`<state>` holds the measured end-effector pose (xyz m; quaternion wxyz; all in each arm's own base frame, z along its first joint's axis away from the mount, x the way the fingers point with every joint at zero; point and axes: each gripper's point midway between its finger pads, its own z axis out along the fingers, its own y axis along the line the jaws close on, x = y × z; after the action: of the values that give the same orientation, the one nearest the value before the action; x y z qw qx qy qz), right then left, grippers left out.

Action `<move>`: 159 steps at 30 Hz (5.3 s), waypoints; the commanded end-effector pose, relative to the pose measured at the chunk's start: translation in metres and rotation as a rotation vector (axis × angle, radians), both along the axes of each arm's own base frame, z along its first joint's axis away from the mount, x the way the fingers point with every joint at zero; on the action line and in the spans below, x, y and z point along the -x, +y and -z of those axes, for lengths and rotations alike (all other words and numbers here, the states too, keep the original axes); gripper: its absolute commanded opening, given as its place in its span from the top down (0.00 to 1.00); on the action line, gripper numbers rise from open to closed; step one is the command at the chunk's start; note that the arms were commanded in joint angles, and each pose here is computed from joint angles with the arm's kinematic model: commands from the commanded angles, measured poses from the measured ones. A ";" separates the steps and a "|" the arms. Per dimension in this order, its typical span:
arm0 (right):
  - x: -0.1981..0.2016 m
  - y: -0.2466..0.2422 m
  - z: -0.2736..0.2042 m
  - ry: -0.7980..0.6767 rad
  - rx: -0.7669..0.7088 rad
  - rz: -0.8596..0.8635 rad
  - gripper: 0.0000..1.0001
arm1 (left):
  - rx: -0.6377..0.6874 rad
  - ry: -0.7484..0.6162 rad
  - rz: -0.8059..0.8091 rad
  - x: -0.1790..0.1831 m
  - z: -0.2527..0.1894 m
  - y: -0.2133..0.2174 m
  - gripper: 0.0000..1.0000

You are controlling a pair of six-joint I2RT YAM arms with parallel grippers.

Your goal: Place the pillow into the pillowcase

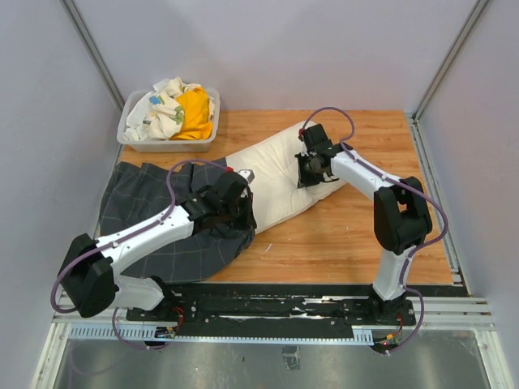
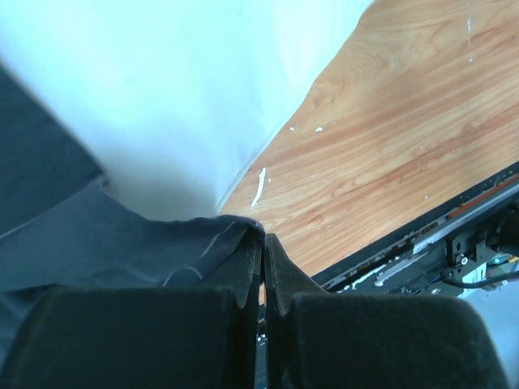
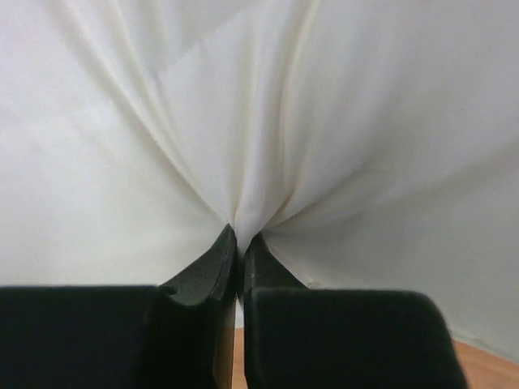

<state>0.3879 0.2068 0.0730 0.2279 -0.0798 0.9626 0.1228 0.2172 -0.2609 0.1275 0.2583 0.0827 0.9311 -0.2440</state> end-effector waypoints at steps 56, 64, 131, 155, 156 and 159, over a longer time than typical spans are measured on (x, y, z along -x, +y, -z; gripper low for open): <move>0.087 0.089 -0.040 0.112 -0.294 -0.036 0.99 | 0.235 0.079 0.219 0.001 -0.016 -0.077 1.00; 0.076 0.096 -0.063 0.066 -0.310 -0.048 0.99 | 0.251 0.019 0.263 -0.012 -0.045 -0.103 1.00; 0.118 0.064 -0.032 0.045 -0.189 -0.104 0.99 | -0.145 -0.060 -0.258 -0.220 -0.036 0.019 1.00; 0.041 0.014 -0.085 -0.132 -0.098 0.084 0.43 | -0.190 -0.066 -0.195 -0.223 -0.007 -0.018 1.00; 0.031 0.015 -0.089 -0.137 -0.097 0.095 0.43 | -0.189 -0.071 -0.199 -0.227 -0.009 -0.016 1.00; 0.004 0.021 -0.092 -0.138 -0.083 0.109 0.41 | -0.189 -0.079 -0.206 -0.236 -0.012 -0.011 1.00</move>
<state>0.3526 0.2305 0.1636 0.2955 -0.0343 0.9390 0.1727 0.4418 -0.2730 0.1293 0.3012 0.0139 0.9459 -0.1197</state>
